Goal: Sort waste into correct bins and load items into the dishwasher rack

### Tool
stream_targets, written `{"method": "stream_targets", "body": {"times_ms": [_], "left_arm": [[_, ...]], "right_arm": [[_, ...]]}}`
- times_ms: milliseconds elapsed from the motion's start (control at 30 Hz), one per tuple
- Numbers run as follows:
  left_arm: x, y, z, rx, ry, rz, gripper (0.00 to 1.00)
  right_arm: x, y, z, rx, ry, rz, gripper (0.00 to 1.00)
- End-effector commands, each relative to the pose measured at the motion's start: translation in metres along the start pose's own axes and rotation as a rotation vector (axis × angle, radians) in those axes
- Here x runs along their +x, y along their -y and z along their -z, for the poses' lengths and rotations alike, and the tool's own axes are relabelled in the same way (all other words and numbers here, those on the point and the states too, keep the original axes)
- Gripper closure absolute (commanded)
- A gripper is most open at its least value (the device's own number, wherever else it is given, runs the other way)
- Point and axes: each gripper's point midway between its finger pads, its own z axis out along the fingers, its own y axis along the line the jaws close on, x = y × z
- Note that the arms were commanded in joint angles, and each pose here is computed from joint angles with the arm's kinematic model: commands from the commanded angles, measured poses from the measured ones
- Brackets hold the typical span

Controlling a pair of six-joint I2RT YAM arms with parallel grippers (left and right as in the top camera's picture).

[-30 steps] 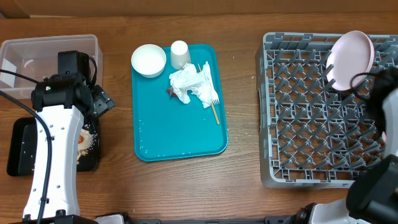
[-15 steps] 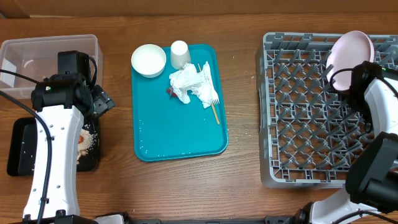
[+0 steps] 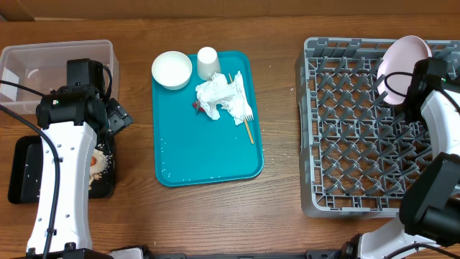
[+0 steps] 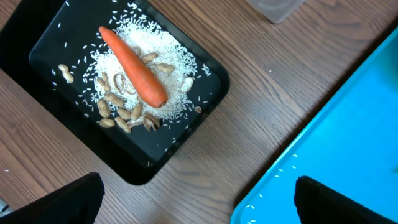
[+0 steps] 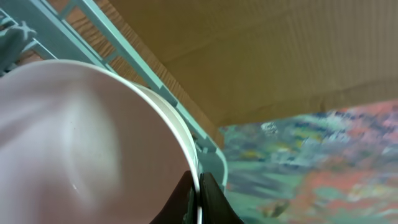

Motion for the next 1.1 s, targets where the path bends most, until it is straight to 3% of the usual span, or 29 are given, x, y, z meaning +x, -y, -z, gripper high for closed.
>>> {"method": "stream_targets", "body": {"times_ms": [0,400,833,867,900,933,1067], "left_arm": [[-0.003,0.001,0.003,0.009,0.011,-0.006,0.00],[-0.003,0.001,0.003,0.008,0.011,-0.006,0.00],[-0.003,0.001,0.003,0.009,0.011,-0.006,0.00],[-0.003,0.001,0.003,0.009,0.011,-0.006,0.00],[-0.003,0.001,0.003,0.009,0.011,-0.006,0.00],[-0.003,0.001,0.003,0.009,0.011,-0.006,0.00],[-0.003,0.001,0.003,0.008,0.011,-0.006,0.00]], "right_arm": [[-0.006,-0.003,0.001,-0.013,0.020,0.159,0.96],[-0.015,-0.008,0.006,-0.022,0.056,0.217,0.96],[-0.026,-0.032,0.047,-0.067,0.165,0.253,0.92],[-0.026,-0.034,0.049,-0.069,0.170,0.255,0.87],[-0.027,-0.035,0.051,-0.073,0.176,0.256,0.75],[-0.028,-0.038,0.055,-0.081,0.186,0.250,0.01],[-0.033,-0.044,0.065,-0.099,0.220,0.234,0.00]]}}
